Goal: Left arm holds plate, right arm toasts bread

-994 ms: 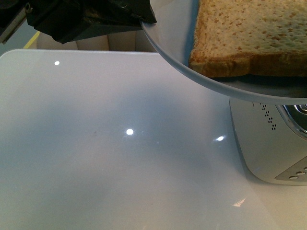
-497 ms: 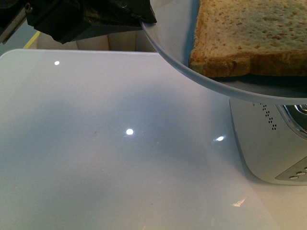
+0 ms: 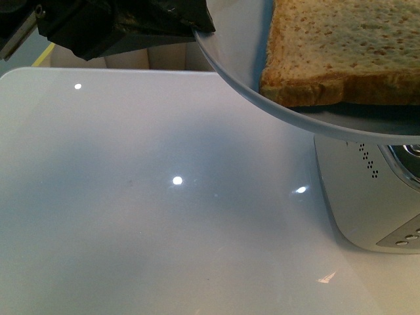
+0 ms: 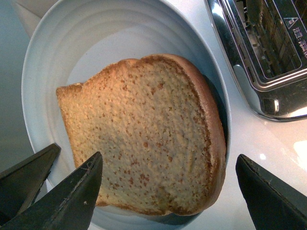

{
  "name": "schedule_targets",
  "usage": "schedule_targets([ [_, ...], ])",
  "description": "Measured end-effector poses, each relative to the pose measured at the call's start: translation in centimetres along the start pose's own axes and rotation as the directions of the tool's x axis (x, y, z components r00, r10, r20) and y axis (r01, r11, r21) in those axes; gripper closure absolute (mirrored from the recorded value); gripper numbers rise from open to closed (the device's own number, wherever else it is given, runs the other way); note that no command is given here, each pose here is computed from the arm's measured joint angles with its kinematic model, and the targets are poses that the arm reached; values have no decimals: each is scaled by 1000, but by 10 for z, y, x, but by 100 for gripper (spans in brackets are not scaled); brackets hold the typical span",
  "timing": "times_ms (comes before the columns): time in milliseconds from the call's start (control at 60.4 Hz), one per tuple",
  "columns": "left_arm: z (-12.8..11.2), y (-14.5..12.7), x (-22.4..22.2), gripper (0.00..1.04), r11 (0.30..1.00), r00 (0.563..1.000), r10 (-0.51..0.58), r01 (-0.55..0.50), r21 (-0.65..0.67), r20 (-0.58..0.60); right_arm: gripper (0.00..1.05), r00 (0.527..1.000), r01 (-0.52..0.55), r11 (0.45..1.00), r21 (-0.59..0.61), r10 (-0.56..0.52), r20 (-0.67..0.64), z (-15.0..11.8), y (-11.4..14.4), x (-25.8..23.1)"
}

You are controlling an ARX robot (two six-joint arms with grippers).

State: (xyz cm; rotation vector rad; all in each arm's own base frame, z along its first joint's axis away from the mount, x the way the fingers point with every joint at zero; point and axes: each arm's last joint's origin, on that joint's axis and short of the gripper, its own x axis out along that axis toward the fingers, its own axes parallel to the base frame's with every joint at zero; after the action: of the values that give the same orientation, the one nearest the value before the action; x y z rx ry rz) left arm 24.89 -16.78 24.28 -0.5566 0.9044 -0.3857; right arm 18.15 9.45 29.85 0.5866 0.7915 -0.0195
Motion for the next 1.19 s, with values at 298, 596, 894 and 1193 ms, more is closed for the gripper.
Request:
schedule_targets([
  [298, 0, 0, 0, 102, 1000, 1000, 0, 0, 0, 0, 22, 1000, 6, 1000, -23, -6, -3, 0, 1, 2],
  [596, 0, 0, 0, 102, 1000, 1000, 0, 0, 0, 0, 22, 1000, -10, 999, -39, 11, 21, 6, 6, -4],
  [894, 0, 0, 0, 102, 1000, 1000, 0, 0, 0, 0, 23, 1000, 2, 999, -45, -1, 4, 6, 7, 4],
  [1193, 0, 0, 0, 102, 1000, 1000, 0, 0, 0, 0, 28, 1000, 13, 998, -55, -13, -10, 2, 7, 5],
])
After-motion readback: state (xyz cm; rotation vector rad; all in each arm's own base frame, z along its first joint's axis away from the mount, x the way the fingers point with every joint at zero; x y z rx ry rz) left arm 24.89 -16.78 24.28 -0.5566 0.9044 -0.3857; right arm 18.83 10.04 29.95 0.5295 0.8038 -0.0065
